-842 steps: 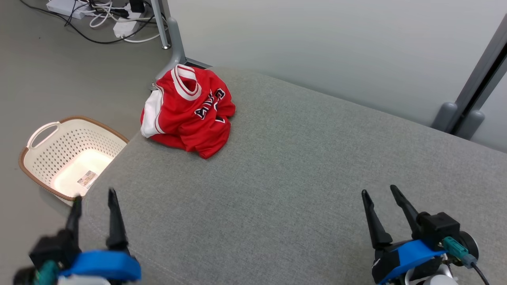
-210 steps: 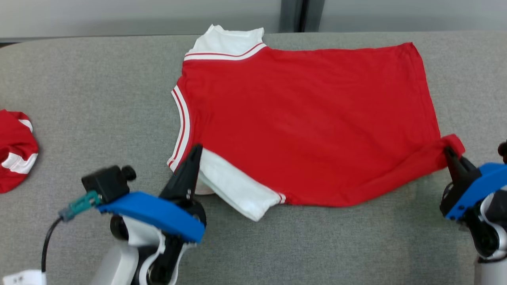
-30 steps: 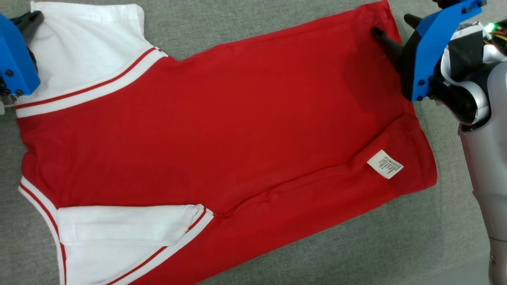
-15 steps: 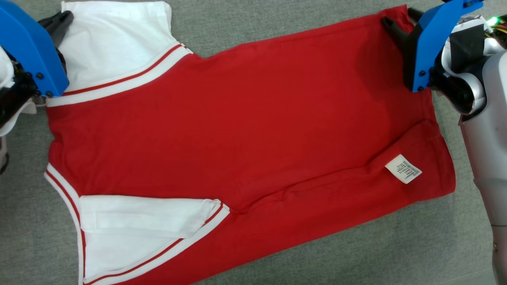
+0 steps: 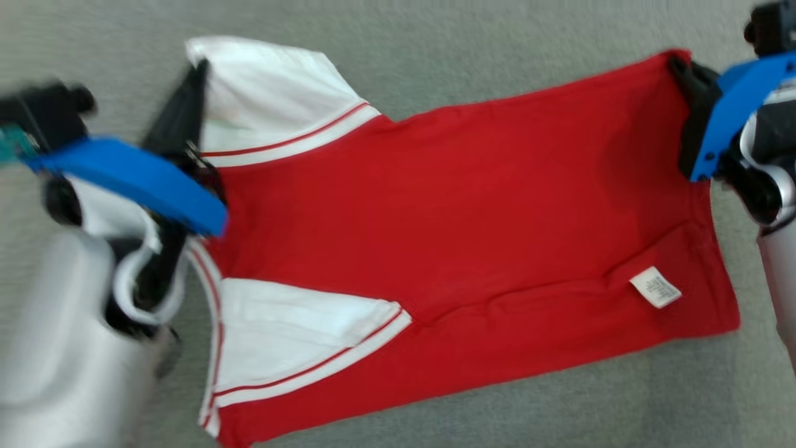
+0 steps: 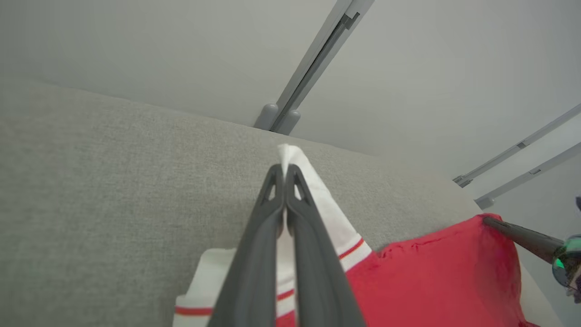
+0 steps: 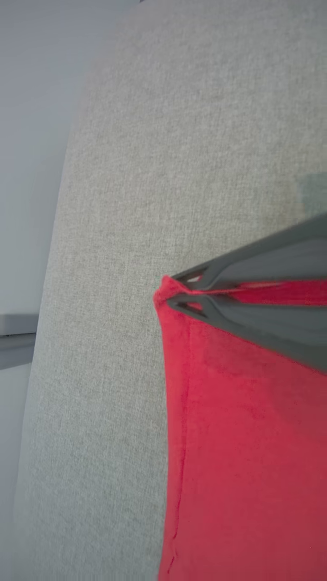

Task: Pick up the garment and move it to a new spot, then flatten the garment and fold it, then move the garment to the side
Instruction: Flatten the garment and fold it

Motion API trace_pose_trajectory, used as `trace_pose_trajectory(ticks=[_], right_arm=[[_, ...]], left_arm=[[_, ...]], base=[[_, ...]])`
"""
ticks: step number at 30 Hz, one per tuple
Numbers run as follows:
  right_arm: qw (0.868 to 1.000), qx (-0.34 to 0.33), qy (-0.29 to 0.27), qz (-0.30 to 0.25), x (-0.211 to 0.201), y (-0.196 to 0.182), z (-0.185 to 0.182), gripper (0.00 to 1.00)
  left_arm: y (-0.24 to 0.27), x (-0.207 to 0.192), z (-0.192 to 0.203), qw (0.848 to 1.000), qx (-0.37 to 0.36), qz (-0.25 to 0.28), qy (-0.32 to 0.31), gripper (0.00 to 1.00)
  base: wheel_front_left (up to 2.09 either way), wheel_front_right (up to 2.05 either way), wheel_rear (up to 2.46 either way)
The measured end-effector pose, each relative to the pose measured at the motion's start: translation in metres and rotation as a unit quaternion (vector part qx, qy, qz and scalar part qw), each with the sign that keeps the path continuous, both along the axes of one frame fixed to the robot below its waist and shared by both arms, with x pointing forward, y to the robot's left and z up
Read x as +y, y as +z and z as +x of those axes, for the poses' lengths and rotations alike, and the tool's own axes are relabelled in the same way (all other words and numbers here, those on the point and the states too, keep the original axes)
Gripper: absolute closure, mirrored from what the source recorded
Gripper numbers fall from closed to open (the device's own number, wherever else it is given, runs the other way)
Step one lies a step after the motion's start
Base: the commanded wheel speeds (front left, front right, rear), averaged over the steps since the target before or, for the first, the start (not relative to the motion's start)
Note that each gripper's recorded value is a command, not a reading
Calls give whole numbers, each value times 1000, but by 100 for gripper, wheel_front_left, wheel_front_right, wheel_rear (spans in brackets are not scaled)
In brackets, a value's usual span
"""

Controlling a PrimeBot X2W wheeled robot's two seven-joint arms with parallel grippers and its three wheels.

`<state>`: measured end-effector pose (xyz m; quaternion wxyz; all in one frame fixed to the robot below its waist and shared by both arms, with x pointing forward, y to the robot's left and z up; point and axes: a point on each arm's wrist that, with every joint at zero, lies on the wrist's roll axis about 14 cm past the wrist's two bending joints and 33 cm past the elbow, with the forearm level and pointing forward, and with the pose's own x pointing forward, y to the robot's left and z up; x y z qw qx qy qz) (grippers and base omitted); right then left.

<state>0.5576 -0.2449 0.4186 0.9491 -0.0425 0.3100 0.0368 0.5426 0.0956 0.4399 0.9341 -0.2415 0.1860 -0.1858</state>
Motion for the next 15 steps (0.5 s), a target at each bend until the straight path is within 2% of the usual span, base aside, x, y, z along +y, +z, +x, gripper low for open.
trace_pose_trajectory(ticks=[5, 8, 12, 13, 15], right_arm=[[1000, -12, 4, 15, 8, 6, -18, 100], [1000, -13, 2, 19, 8, 6, -26, 100], [1000, 5, 15, 1, 10, -2, -48, 100], [1000, 5, 15, 1, 10, -2, -48, 100], [999, 31, 20, -29, -1, -11, -63, 100]], left_arm=[[27, 5, -52, 997, -31, -68, 34, 100], [32, 5, -74, 995, -31, -85, 39, 100], [27, 1, -126, 994, 4, -98, 41, 100], [27, 1, -126, 994, 4, -98, 41, 100], [16, -5, -157, 993, 41, -106, 44, 100]], base=[[0, 0, 0], [0, 0, 0], [0, 0, 0], [0, 0, 0], [0, 0, 0]])
